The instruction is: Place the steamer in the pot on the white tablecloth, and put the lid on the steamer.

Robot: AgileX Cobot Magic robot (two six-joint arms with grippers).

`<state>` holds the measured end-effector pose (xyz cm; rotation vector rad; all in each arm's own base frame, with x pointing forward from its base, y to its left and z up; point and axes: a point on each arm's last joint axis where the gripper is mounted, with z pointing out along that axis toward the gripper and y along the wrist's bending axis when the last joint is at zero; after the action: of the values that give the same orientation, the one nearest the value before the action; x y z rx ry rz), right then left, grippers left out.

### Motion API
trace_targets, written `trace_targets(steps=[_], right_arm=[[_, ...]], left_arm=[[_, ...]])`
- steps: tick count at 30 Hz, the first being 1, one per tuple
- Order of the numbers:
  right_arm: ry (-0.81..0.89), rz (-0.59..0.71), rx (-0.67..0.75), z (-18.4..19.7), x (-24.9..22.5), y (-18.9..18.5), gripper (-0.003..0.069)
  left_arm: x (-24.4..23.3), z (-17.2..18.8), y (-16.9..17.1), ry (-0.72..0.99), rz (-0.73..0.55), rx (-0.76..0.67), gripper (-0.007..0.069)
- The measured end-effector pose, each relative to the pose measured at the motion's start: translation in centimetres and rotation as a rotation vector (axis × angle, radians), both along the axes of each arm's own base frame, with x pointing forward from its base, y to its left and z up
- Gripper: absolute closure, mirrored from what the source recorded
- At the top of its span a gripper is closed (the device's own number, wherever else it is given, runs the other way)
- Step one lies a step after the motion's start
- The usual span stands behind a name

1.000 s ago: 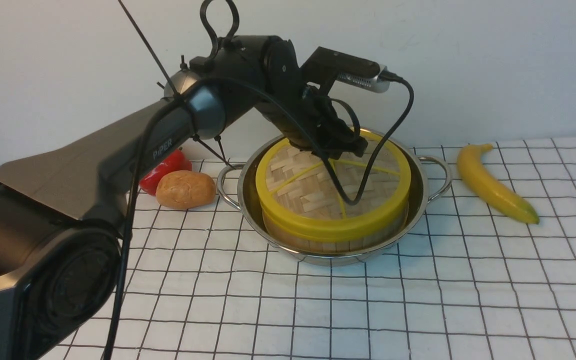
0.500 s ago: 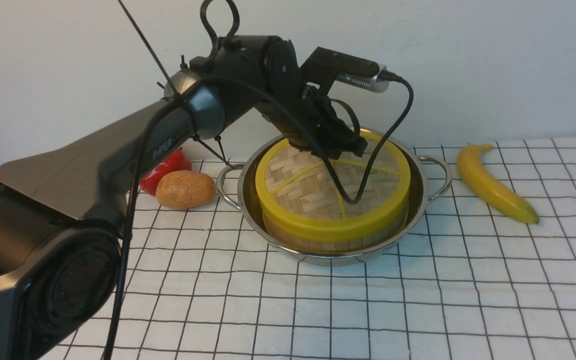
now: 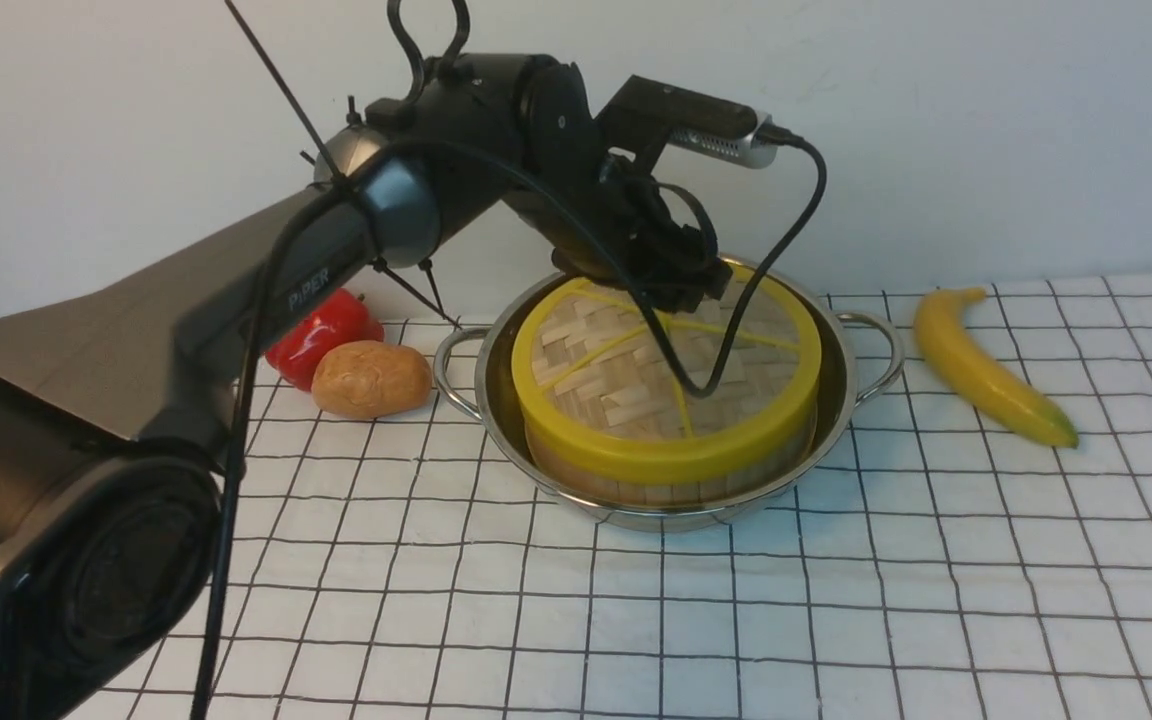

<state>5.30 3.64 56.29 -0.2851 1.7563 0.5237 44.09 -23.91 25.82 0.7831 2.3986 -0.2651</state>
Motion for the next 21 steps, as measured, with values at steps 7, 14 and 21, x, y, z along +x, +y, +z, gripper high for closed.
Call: trace_targets(steps=[7, 14, 21], right_arm=[[-0.007, -0.028, -0.021, -0.1, 0.2, -0.2, 0.0429], [0.038, -0.089, -0.151, -3.0, 1.2, -0.7, 0.0427], [0.192, -0.184, -0.298, -11.4, 1.6, -1.8, 0.0426]], left_arm=[[-2.4, 5.6, 2.2, -0.048, 0.000, 0.107, 0.0155], [-5.8, 11.0, 5.6, -0.064, 0.053, 0.272, 0.0559], [-8.3, 15.1, 7.0, -0.140, 0.070, 0.233, 0.0648]])
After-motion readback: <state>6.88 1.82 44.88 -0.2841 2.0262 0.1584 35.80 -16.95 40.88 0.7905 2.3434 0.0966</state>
